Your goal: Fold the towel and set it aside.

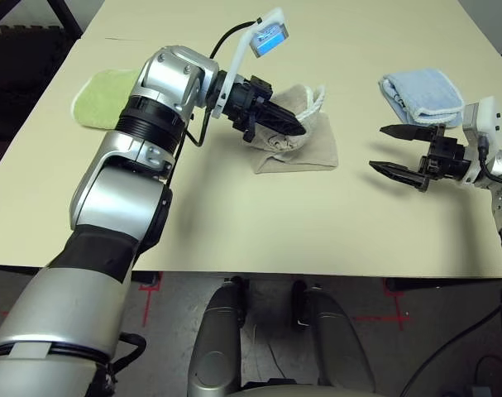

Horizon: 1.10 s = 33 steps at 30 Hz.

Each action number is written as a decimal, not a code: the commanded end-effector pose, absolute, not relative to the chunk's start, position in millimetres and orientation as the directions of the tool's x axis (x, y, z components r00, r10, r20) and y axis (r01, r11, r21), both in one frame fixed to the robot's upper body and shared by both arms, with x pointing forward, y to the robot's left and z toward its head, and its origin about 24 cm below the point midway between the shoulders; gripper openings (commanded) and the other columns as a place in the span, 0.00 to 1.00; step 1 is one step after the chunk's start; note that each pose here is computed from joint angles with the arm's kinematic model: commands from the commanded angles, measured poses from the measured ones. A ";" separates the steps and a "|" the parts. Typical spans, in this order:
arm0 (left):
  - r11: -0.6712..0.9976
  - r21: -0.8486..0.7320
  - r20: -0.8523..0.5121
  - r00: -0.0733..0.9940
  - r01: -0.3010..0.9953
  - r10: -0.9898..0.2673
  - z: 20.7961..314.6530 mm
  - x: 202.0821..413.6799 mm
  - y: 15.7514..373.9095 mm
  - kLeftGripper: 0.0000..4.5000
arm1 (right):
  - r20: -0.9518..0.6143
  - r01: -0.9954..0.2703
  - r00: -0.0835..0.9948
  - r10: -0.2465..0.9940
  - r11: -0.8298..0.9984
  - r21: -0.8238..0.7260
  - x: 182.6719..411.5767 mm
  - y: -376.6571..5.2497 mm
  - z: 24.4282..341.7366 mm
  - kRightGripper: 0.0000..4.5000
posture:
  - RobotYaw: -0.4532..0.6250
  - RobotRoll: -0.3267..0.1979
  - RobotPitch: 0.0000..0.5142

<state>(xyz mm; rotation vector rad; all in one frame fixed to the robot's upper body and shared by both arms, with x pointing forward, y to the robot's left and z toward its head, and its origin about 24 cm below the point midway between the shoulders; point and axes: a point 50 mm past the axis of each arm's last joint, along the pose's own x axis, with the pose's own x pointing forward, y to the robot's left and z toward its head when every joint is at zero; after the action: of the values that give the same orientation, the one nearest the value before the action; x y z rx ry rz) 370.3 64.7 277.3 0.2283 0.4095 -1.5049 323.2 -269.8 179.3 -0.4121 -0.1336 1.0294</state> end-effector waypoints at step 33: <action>0.142 0.062 -0.155 0.150 0.988 -0.976 277.2 379.6 88.2 0.99 | -0.067 -0.795 0.511 0.857 0.442 -0.415 328.8 -265.5 192.1 1.00 | 0.48 0.62 0.40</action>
<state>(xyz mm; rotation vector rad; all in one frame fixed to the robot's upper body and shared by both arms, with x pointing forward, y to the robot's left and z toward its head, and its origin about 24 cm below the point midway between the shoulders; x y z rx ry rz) 381.7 82.9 273.7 0.1528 0.1299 -1.4078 328.1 -264.3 192.5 -0.4245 -0.1633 1.0365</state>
